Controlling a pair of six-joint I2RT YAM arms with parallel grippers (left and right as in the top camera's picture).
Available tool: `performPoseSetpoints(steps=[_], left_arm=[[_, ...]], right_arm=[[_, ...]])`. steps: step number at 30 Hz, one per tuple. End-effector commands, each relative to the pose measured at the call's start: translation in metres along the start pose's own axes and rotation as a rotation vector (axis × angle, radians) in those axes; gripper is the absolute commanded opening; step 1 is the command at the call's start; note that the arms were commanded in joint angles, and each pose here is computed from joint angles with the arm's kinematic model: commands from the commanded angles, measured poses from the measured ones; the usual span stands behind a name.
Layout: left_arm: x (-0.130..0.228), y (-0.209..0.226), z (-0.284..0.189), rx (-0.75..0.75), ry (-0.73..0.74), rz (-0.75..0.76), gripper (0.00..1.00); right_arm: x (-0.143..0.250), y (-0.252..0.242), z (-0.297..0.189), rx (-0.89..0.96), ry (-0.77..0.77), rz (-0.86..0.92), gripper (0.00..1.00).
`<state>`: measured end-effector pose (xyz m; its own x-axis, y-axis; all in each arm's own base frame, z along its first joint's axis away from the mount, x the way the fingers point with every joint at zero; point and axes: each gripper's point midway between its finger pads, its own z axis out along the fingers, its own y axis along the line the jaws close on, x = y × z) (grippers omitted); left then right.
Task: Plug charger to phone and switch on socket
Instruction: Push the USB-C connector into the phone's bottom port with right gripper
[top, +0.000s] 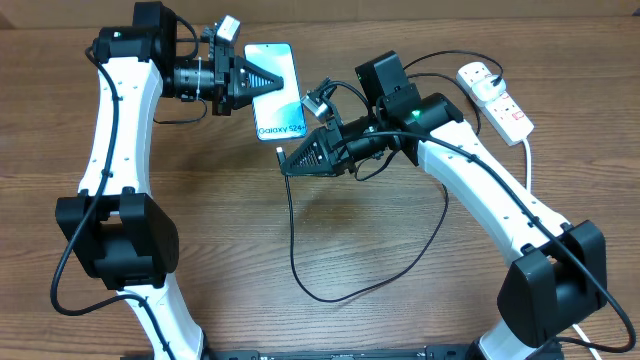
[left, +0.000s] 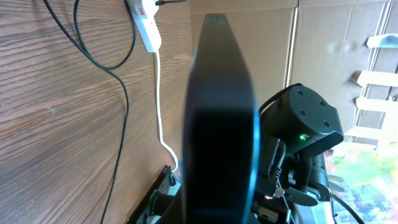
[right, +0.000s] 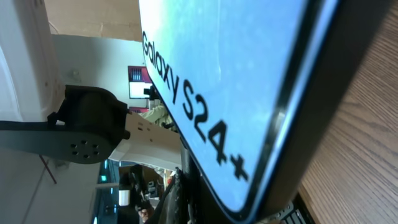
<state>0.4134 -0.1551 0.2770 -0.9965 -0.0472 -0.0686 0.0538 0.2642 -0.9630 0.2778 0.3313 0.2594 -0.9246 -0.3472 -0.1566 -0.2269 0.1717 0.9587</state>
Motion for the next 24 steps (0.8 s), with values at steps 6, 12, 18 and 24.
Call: performPoseSetpoints(steps=[6,12,18,24], left_arm=[[0.0037,-0.0119,0.0047,0.046,0.016,-0.009,0.04],[0.0036,-0.0116,0.0046,0.045,0.015,0.003,0.04],[0.0041,-0.0079,0.0047,0.024,0.015,-0.005,0.04],[0.0041,-0.0079,0.0047,0.024,0.015,-0.005,0.04]], right_arm=[[-0.0071,0.0055,-0.0091,-0.002,-0.026,-0.026,0.04],[-0.0069,0.0092,-0.0103,-0.023,-0.021,-0.031,0.04],[-0.0084,0.0099,-0.0106,-0.025,-0.025,-0.020,0.04],[-0.0071,0.0122,-0.0106,-0.039,-0.018,-0.020,0.04]])
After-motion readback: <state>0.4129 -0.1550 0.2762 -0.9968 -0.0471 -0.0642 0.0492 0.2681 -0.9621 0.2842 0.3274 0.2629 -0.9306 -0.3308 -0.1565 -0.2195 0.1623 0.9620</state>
